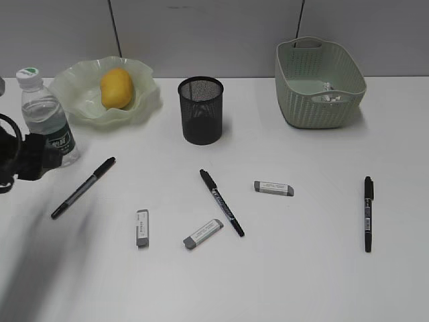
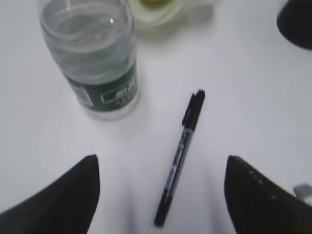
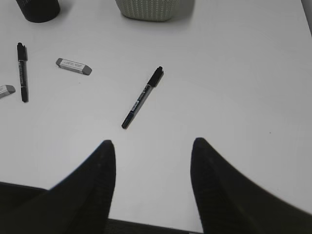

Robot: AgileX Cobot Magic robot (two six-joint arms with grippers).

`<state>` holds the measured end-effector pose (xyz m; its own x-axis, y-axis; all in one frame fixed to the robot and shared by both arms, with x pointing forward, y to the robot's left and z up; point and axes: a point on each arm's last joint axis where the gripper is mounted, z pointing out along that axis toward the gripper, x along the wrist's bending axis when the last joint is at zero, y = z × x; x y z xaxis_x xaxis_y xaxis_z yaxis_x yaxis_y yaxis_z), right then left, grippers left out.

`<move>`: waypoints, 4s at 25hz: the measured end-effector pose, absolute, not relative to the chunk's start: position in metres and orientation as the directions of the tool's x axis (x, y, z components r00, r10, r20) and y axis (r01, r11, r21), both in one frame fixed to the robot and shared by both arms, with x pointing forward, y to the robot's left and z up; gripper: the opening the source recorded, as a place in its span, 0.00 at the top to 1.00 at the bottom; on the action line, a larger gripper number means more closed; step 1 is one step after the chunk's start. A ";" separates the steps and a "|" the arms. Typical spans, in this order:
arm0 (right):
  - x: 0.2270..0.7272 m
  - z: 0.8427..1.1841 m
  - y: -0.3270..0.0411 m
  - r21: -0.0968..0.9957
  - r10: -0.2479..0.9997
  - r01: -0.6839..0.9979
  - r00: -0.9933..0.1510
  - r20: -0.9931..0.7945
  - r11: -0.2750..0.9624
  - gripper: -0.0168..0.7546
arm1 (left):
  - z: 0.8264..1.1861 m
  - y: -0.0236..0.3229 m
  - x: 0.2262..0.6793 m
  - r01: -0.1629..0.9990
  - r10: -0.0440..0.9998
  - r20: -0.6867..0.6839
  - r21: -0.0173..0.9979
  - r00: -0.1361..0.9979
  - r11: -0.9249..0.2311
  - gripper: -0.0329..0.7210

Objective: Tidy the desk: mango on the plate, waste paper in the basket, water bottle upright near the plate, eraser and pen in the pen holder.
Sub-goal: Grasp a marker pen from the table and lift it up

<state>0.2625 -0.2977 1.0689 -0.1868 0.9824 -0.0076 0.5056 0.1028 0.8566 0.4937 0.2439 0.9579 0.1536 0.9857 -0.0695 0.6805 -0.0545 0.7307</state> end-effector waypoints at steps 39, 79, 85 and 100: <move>0.271 1.072 -0.296 0.838 0.982 0.535 -0.188 -0.011 0.111 0.45 | 1.069 0.297 0.248 0.490 0.974 -0.056 0.870 0.219 -0.060 0.25; 0.598 0.901 -0.245 0.125 0.994 0.986 0.112 0.014 -0.113 0.46 | 1.068 0.297 0.247 0.486 0.974 -0.054 0.872 0.218 -0.061 0.25; 0.598 0.891 -0.246 0.101 0.992 0.987 0.123 0.008 -0.123 0.48 | 1.068 0.297 0.247 0.486 0.974 -0.054 0.872 0.218 -0.061 0.25; 0.603 0.878 -0.248 0.104 0.988 0.982 0.156 0.016 -0.157 0.78 | 1.068 0.297 0.248 0.487 0.975 -0.053 0.871 0.217 -0.061 0.25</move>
<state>0.6028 -0.2484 0.8784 0.1559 0.9877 0.0156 0.9822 -0.1566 0.1037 0.2475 0.2973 1.0677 0.2175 0.9746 -0.0528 0.4871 -0.0615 0.8712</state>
